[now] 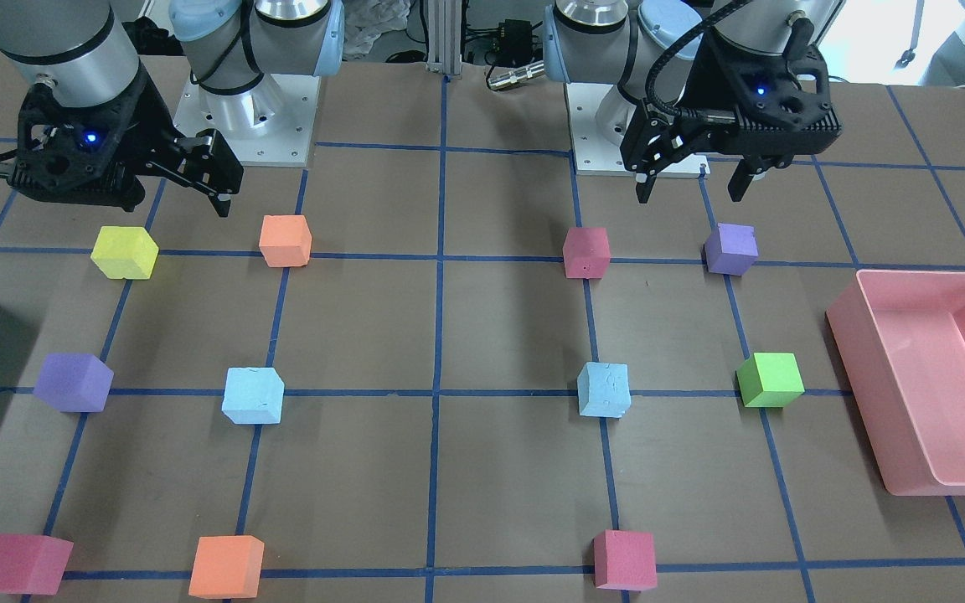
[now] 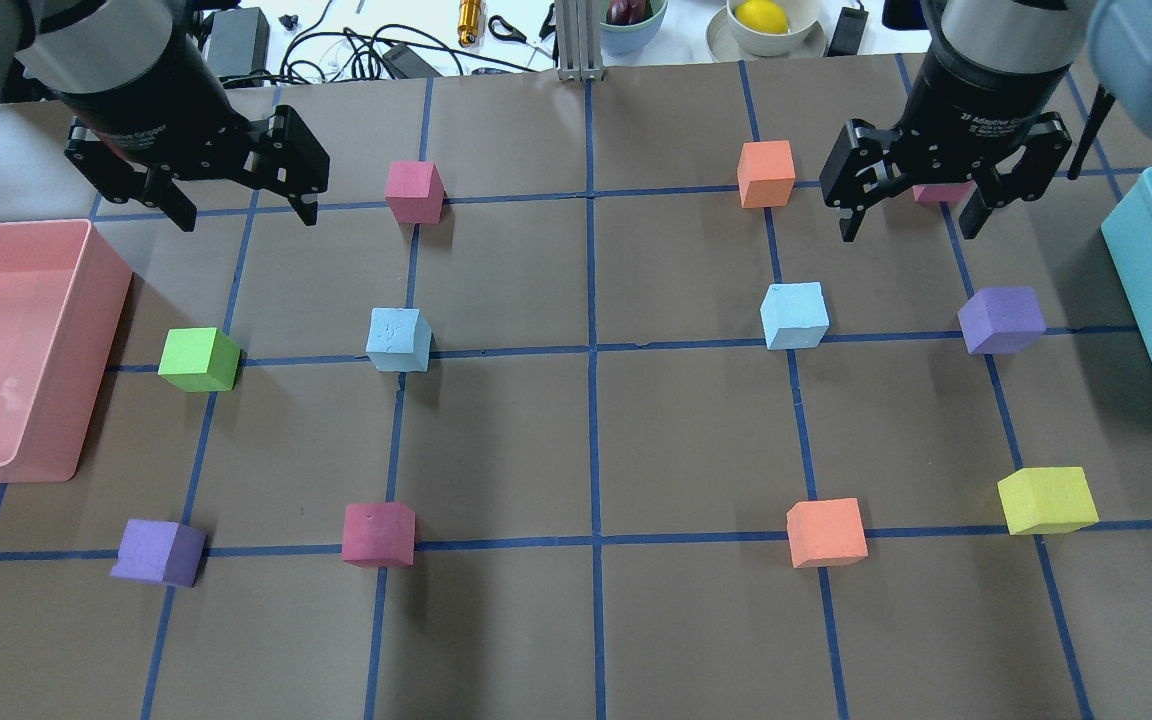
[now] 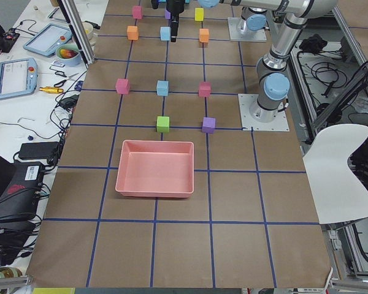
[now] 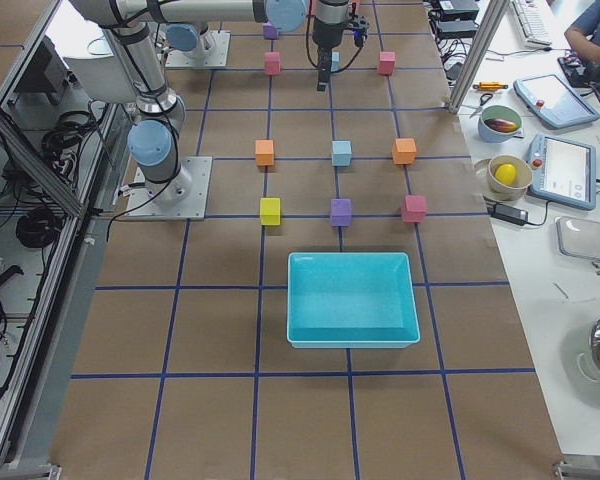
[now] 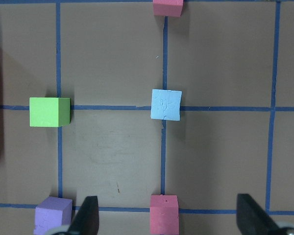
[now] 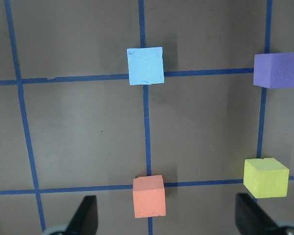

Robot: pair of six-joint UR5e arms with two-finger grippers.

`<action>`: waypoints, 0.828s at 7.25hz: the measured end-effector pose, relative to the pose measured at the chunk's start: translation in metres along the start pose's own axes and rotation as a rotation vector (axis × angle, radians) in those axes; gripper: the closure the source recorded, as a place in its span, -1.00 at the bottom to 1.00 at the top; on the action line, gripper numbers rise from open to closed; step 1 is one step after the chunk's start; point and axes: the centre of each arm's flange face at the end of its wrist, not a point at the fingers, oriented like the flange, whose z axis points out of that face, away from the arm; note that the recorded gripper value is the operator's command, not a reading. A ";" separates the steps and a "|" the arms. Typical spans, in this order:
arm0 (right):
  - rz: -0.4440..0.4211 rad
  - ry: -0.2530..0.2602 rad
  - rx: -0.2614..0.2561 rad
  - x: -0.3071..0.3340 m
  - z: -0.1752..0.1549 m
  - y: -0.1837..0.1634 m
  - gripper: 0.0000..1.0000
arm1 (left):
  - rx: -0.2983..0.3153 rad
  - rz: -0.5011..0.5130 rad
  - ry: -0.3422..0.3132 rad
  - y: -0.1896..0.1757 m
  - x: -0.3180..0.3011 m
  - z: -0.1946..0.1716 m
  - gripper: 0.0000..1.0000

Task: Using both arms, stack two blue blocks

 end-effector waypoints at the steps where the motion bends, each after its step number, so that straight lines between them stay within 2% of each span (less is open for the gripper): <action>1: 0.000 0.001 -0.002 0.000 0.001 0.000 -1.00 | 0.003 0.000 0.001 0.000 0.000 -0.001 -1.00; 6: 0.002 0.000 -0.008 0.001 0.004 -0.001 -1.00 | 0.009 -0.003 -0.002 0.000 0.000 -0.005 -1.00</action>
